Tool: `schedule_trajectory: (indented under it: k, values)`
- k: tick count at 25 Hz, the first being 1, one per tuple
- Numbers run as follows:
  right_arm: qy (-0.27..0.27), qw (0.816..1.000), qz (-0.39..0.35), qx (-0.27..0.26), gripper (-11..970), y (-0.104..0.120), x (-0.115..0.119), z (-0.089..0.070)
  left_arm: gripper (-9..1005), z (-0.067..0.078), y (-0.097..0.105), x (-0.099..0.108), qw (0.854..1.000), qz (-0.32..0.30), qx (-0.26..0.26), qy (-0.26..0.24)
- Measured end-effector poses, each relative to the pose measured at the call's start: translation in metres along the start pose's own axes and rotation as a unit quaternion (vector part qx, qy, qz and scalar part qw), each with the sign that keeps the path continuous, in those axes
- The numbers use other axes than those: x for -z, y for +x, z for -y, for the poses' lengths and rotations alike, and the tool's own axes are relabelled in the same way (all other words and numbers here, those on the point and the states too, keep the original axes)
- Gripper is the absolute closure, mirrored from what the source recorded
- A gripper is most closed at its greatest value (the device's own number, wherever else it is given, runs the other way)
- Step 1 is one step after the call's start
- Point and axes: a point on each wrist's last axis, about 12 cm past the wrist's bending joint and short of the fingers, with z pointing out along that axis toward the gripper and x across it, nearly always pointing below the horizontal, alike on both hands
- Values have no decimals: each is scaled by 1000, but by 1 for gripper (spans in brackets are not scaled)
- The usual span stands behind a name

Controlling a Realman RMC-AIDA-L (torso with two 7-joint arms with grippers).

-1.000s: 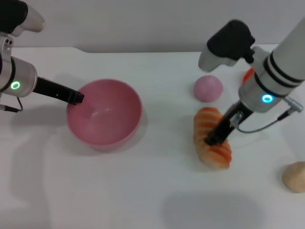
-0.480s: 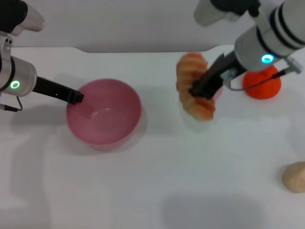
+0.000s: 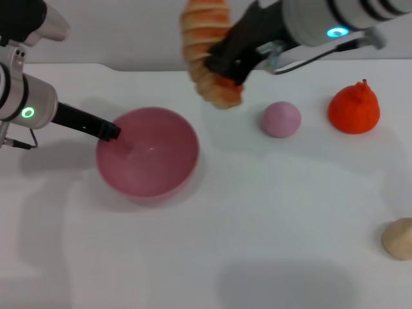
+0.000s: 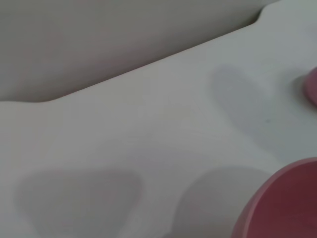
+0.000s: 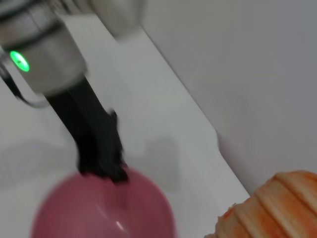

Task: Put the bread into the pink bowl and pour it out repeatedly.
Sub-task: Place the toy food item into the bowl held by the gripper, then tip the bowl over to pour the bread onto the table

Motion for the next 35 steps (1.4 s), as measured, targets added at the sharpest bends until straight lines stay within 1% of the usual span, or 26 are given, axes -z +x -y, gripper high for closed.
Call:
schedule_trajectory:
  k: [3, 6, 9, 12, 15, 19, 23, 29, 33, 35]
  values:
    - [-11, 1000, 15, 22, 869, -7, -13, -11, 950, 5, -4, -2, 1000, 1, -6, 7]
    - [-19, 999, 21, 40, 871, -9, -29, -22, 951, 7, -8, -2, 1000, 6, -9, 10]
    - [-41, 998, 23, 39, 873, -7, -45, -31, 951, 9, -11, -2, 1000, 9, -12, 13]
    - [-65, 997, 17, 28, 875, 1, -59, -35, 950, 10, -12, -3, 1000, 11, -14, 15]
    - [-77, 997, 9, 20, 876, 9, -66, -35, 950, 11, -12, -3, 1000, 13, -14, 17]
    - [-73, 997, 7, 14, 879, 12, -68, -32, 951, 11, -12, -3, 1000, 13, -15, 17]
    - [-67, 998, 8, 1, 847, 16, -68, -29, 950, 11, -12, -3, 1000, 13, -16, 17]
    - [-63, 998, 8, -2, 798, 19, -67, -29, 950, 11, -9, -3, 1000, 11, -14, 20]
    - [-54, 998, 11, 2, 660, 20, -64, -28, 950, 13, -8, -5, 1000, 9, -15, 23]
    - [-27, 999, 19, 11, 591, 21, -58, -25, 950, 13, -7, -6, 1000, 10, -16, 24]
